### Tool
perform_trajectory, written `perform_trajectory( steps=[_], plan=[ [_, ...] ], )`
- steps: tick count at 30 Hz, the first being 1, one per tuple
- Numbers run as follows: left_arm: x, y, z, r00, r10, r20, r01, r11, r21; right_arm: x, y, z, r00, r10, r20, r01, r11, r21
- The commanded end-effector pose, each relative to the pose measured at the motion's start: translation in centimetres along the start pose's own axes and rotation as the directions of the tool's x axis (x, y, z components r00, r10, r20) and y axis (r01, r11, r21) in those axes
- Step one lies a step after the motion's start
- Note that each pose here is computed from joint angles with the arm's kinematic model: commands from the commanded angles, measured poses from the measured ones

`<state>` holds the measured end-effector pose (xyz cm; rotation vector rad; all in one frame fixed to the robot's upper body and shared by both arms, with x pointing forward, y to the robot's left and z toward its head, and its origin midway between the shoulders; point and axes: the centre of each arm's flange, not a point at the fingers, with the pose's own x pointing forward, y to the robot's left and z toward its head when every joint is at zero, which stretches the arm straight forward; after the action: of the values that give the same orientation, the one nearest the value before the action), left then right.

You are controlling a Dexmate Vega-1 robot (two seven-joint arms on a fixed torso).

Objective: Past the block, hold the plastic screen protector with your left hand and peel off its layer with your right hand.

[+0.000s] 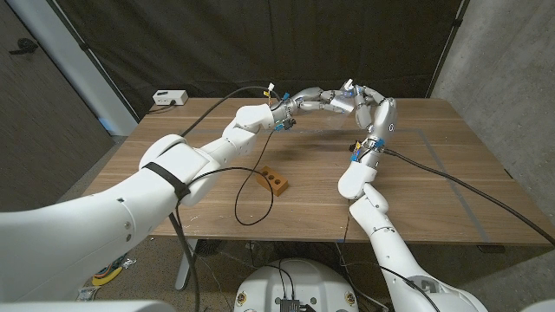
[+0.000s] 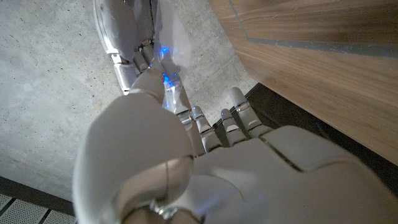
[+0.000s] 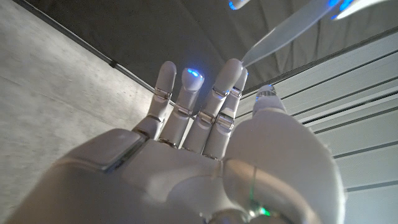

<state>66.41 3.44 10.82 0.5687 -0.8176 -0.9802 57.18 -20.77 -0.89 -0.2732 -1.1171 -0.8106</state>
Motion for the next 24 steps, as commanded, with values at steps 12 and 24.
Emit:
perform_trajectory(
  steps=[12,24],
  plan=[
    [-1.3,-0.3,-0.9,0.998,0.062,-0.001,-0.062,0.998,-0.017,-0.6,-2.2,-2.3,0.97,-0.029,-0.24,0.09,0.965,0.246],
    [-0.6,-0.2,-1.1,0.998,0.043,-0.043,-0.043,0.999,0.01,-0.4,-2.0,-1.9,0.98,0.037,-0.194,0.019,0.961,0.277]
  ],
)
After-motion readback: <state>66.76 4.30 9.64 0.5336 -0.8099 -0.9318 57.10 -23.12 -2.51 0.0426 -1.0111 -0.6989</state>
